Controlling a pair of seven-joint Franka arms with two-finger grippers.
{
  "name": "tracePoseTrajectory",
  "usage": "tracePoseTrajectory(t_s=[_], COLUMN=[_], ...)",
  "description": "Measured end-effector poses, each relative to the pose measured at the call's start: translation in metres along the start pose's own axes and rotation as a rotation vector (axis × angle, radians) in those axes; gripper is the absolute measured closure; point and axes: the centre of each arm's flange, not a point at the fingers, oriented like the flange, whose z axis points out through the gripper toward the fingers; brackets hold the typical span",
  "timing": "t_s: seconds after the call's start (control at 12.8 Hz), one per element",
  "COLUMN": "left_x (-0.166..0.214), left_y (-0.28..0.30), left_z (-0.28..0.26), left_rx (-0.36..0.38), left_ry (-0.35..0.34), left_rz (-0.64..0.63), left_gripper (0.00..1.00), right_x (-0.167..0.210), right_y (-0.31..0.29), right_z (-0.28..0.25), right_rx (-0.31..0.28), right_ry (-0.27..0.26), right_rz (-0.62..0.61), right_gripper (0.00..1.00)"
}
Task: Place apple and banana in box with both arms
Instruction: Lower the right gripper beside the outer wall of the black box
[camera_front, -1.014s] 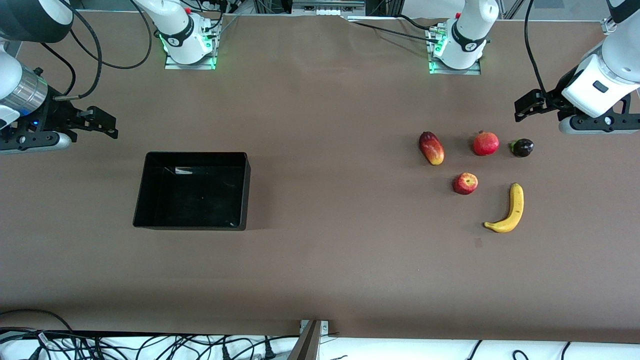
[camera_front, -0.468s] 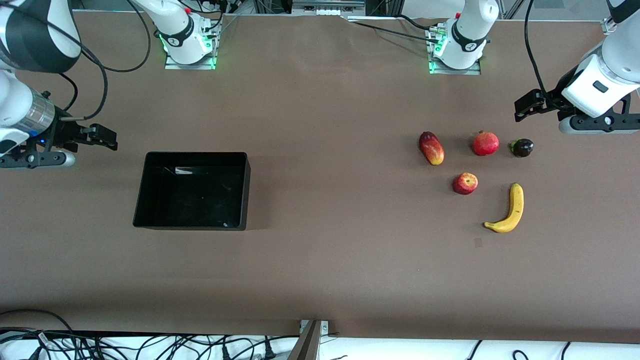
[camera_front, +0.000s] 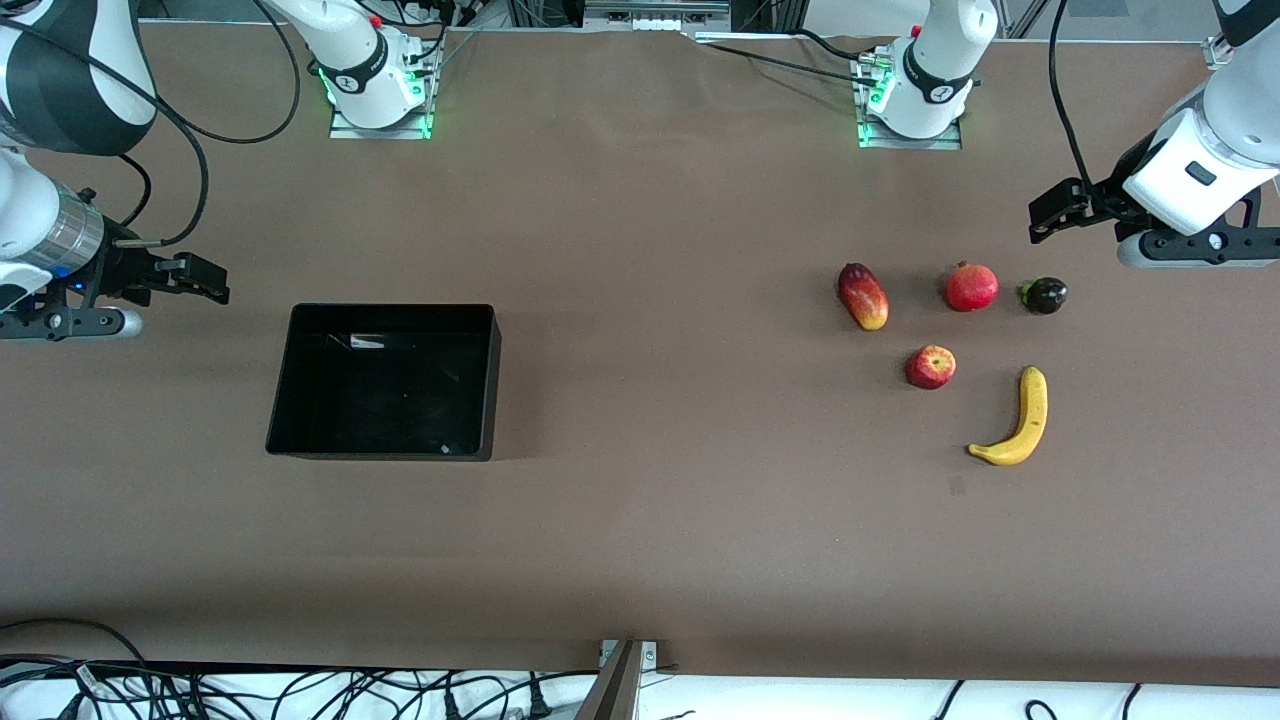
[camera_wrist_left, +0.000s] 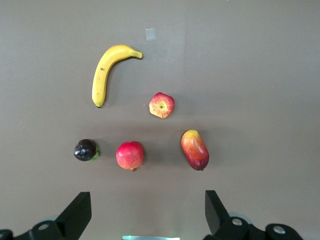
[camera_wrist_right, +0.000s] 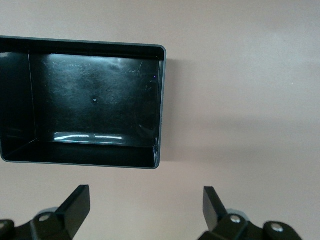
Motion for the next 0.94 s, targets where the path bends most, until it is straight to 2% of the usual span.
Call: tracePoseTrajectory(t_s=[0.31, 0.47, 0.94], left_x=[0.000, 0.000, 0.000], left_y=[0.000, 0.000, 0.000], left_z=[0.000, 0.000, 0.000], left_rx=[0.000, 0.000, 0.000], left_ry=[0.000, 0.000, 0.000], left_rz=[0.000, 0.000, 0.000], left_gripper=[0.00, 0.00, 0.00], right_x=[-0.001, 0.000, 0.024], right_y=[0.000, -0.001, -0.005], right_z=[0.002, 0.016, 0.167], right_rx=[0.000, 0.000, -0.017], right_ry=[-0.006, -0.027, -0.023], right_rz=[0.001, 0.011, 0.029], right_gripper=[0.00, 0.00, 0.00])
